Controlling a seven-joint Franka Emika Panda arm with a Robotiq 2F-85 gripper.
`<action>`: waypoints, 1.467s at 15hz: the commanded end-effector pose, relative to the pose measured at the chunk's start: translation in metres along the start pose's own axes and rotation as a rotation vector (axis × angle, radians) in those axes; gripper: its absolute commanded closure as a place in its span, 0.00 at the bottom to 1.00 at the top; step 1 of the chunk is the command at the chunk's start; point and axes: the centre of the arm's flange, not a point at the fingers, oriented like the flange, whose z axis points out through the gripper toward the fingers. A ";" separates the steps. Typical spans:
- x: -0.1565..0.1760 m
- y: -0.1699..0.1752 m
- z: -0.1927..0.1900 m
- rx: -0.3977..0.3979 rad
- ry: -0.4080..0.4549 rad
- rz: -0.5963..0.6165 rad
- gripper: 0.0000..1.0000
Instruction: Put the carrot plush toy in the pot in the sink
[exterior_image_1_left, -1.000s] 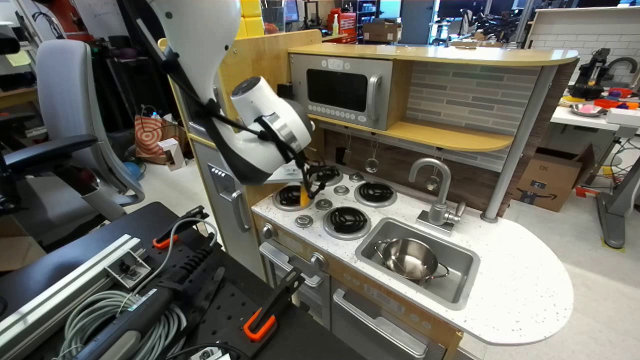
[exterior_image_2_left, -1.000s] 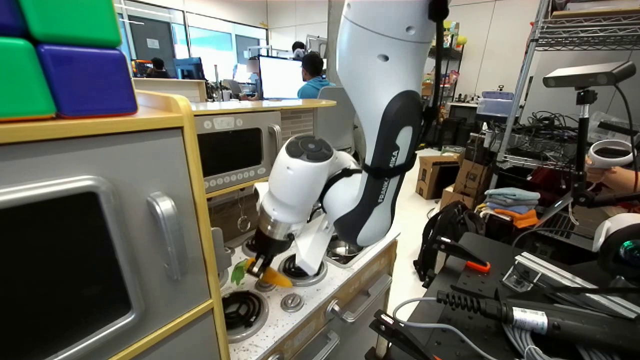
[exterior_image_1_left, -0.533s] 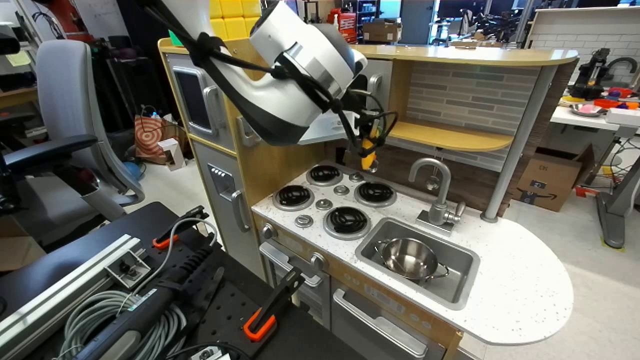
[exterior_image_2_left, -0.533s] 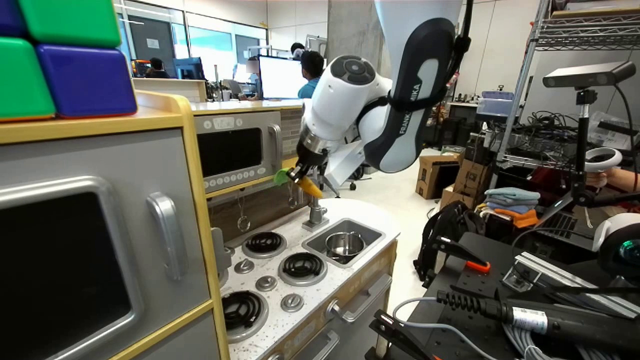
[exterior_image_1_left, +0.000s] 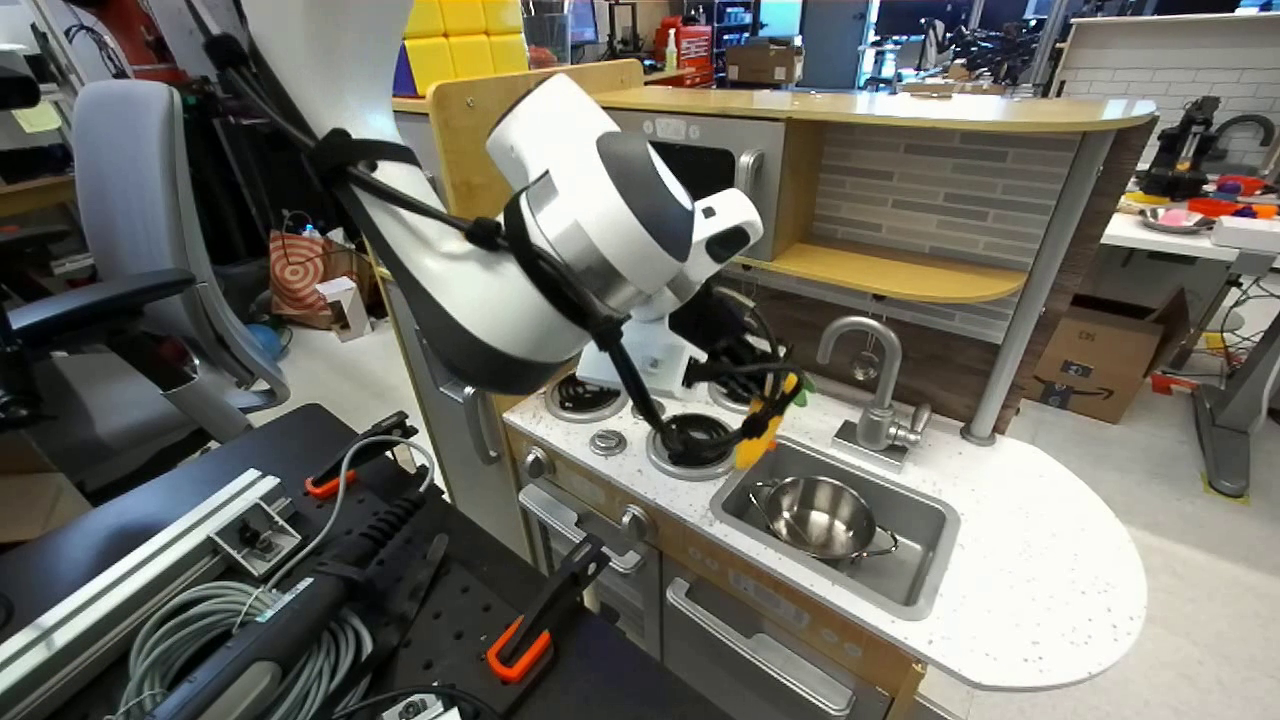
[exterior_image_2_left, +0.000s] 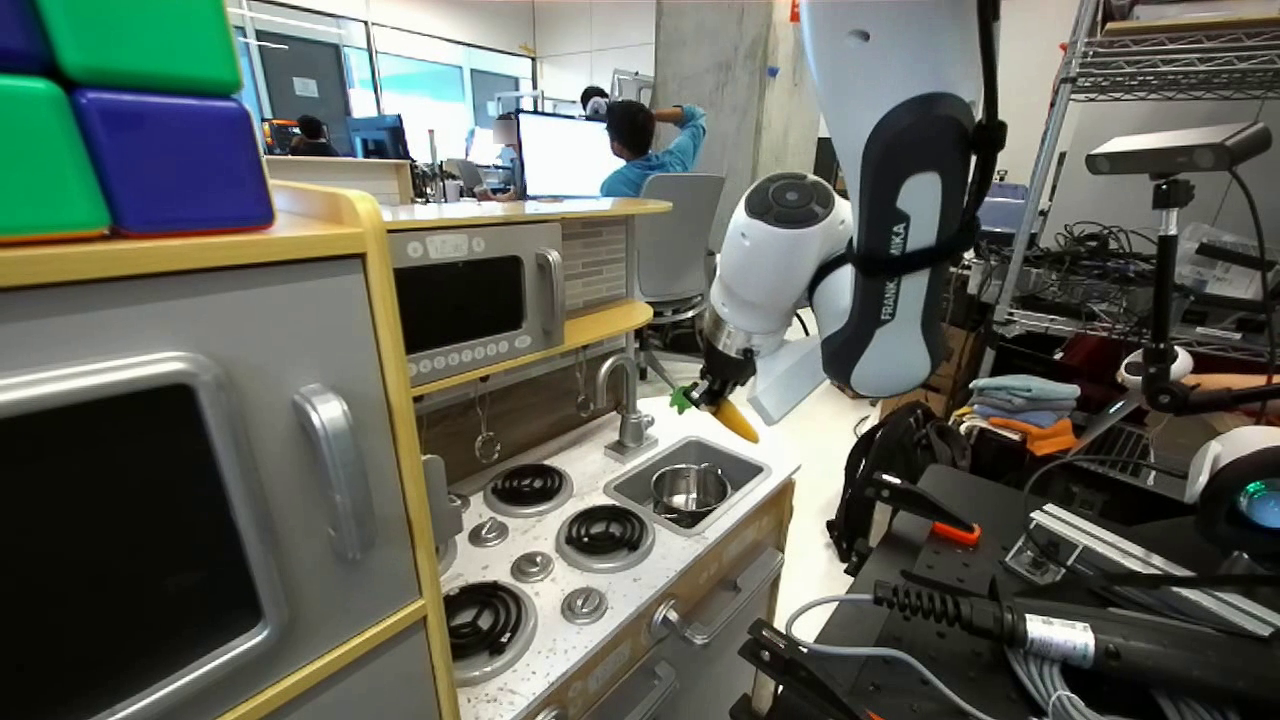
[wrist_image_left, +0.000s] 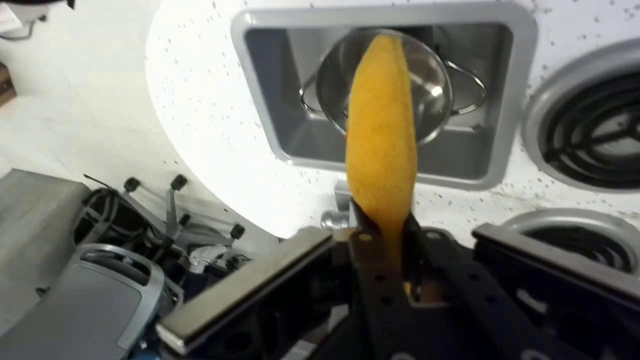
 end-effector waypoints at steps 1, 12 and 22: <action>-0.049 0.012 0.032 -0.112 -0.053 0.092 0.97; -0.054 0.045 0.079 -0.328 0.013 0.533 0.89; -0.035 0.036 0.095 -0.344 0.051 0.665 0.55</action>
